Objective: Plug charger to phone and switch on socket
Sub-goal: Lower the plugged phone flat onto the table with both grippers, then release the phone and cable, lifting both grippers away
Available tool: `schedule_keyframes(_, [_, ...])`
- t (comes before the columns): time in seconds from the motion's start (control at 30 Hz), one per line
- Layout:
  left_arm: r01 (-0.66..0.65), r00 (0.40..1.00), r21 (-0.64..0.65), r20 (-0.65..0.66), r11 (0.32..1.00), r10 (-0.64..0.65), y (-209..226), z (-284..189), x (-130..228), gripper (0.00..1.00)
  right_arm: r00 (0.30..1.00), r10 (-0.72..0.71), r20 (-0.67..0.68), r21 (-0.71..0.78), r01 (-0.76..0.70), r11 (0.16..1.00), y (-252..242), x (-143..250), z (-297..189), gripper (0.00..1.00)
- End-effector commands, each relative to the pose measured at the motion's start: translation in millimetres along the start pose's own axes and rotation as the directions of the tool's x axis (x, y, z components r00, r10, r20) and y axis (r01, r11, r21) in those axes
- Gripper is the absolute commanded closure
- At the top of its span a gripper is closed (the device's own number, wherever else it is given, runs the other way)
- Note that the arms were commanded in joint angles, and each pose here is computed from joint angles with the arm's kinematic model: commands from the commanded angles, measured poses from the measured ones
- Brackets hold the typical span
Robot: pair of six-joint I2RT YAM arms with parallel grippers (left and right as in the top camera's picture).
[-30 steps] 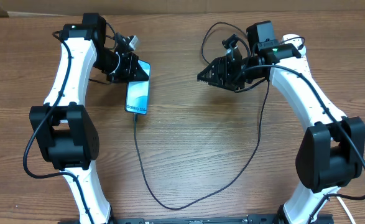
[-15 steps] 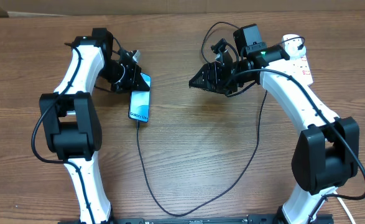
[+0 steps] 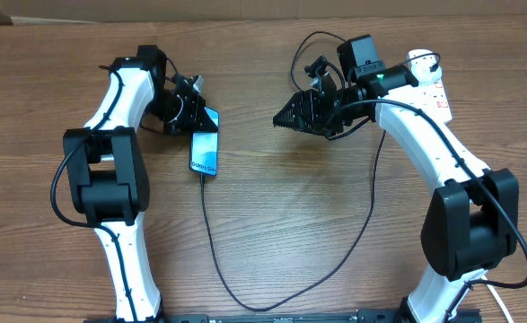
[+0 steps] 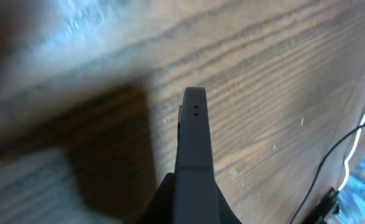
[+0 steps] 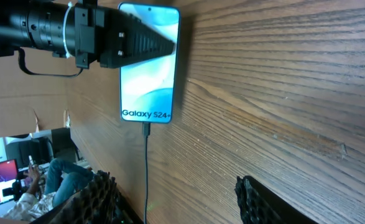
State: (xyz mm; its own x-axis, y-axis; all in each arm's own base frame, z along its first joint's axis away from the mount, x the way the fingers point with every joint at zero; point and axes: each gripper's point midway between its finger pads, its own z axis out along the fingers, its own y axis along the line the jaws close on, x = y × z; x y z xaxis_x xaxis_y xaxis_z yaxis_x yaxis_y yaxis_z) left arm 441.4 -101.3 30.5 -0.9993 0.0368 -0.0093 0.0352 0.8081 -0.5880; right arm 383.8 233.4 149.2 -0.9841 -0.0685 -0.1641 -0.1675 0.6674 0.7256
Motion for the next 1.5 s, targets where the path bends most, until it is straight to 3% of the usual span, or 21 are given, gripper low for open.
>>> schedule_keyframes(0.0, [0.056, 0.998, 0.010, -0.001, 0.998, -0.056, 2, 5, 0, 0.96, 1.000, -0.017, 0.010, 0.001, 0.017, 1.000, 2, -4, -2, 0.37])
schedule_keyframes(0.63, [0.088, 0.996, -0.037, 0.010, 0.995, -0.088, 13, 8, 0, 0.96, 1.000, -0.013, 0.005, 0.002, 0.013, 1.000, 1, -3, -2, 0.38])
schedule_keyframes(1.2, [0.097, 0.995, -0.065, -0.002, 0.993, -0.098, 17, 8, 4, 0.78, 1.000, -0.013, 0.005, 0.002, 0.013, 1.000, 1, -3, -2, 0.37])
schedule_keyframes(1.47, [0.101, 0.995, -0.087, -0.007, 0.991, -0.102, 21, 8, 5, 0.78, 1.000, -0.012, 0.005, 0.002, 0.012, 1.000, 1, -3, -2, 0.37])
